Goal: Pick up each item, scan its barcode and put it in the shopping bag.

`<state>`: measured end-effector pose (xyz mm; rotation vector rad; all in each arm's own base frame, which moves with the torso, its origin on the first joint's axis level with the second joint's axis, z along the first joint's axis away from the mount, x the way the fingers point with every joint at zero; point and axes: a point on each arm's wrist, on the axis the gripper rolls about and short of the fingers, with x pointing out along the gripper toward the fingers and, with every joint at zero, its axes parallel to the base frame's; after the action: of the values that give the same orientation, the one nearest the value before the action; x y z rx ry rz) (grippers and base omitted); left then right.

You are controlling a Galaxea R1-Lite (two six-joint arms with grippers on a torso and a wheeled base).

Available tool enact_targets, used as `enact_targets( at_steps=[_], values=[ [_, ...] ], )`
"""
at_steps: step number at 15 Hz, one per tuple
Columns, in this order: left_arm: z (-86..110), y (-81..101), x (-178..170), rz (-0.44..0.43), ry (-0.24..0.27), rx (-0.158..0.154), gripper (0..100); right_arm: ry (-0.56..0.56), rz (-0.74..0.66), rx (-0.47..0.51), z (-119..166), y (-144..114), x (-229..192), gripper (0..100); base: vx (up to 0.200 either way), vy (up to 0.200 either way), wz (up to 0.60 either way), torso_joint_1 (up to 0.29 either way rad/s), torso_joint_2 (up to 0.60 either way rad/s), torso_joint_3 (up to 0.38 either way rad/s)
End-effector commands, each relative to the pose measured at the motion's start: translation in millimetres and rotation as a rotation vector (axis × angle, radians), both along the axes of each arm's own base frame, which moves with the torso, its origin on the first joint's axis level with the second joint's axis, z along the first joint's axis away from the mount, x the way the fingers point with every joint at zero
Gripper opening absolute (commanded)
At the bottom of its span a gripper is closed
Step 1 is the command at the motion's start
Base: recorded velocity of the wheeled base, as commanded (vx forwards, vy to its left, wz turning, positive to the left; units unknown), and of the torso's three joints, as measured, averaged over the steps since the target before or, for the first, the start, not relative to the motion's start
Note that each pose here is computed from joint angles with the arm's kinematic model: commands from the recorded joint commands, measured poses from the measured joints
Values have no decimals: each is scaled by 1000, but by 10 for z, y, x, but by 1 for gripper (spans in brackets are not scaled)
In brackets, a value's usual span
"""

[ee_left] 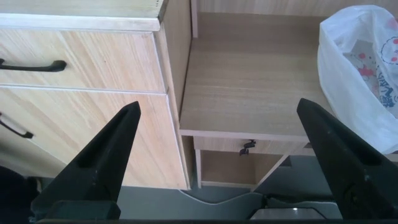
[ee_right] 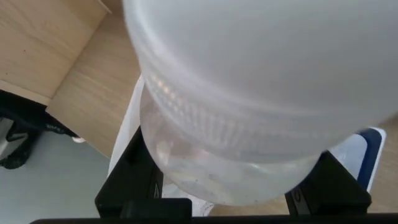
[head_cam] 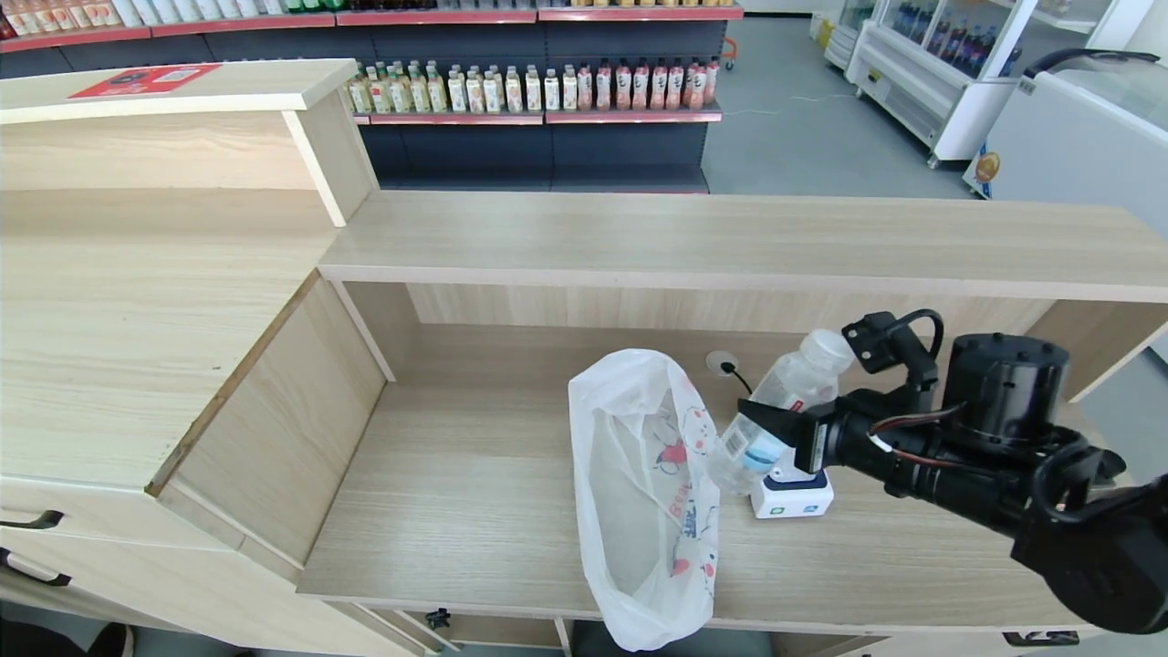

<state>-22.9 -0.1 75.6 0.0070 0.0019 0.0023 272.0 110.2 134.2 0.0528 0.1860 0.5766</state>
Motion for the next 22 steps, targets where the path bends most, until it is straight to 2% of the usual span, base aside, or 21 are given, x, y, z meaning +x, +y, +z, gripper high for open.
enact_targets(
  at_steps=[1, 5, 7, 9, 13, 19, 20, 22],
  values=[
    [0, 0, 0, 1, 0, 1, 100, 21, 18, -35, -444, 135, 242, 0, 0, 0, 0, 0, 0, 0],
    [0, 0, 0, 1, 0, 1, 100, -32, 28, -62, -826, 258, 521, 0, 0, 0, 0, 0, 0, 0],
    [0, 0, 0, 1, 0, -1, 100, -58, 30, -63, -904, 314, 644, 0, 0, 0, 0, 0, 0, 0],
    [0, 0, 0, 1, 0, 1, 100, -100, 37, -113, -1005, 354, 775, 0, 0, 0, 0, 0, 0, 0],
    [0, 0, 0, 1, 0, 1, 100, -157, 51, -121, -1084, 476, 930, 0, 0, 0, 0, 0, 0, 0],
    [0, -1, 0, -1, 0, 1, 100, -168, 57, -150, -1181, 503, 979, 0, 0, 0, 0, 0, 0, 0],
    [0, 0, 0, 1, 0, 1, 100, -172, 57, -147, -1193, 501, 976, 100, 0, 0, 0, 0, 0, 0],
    [0, 0, 0, 1, 0, 1, 100, -167, 60, -147, -1210, 490, 948, 100, 0, 0, 0, 0, 0, 0]
  ],
)
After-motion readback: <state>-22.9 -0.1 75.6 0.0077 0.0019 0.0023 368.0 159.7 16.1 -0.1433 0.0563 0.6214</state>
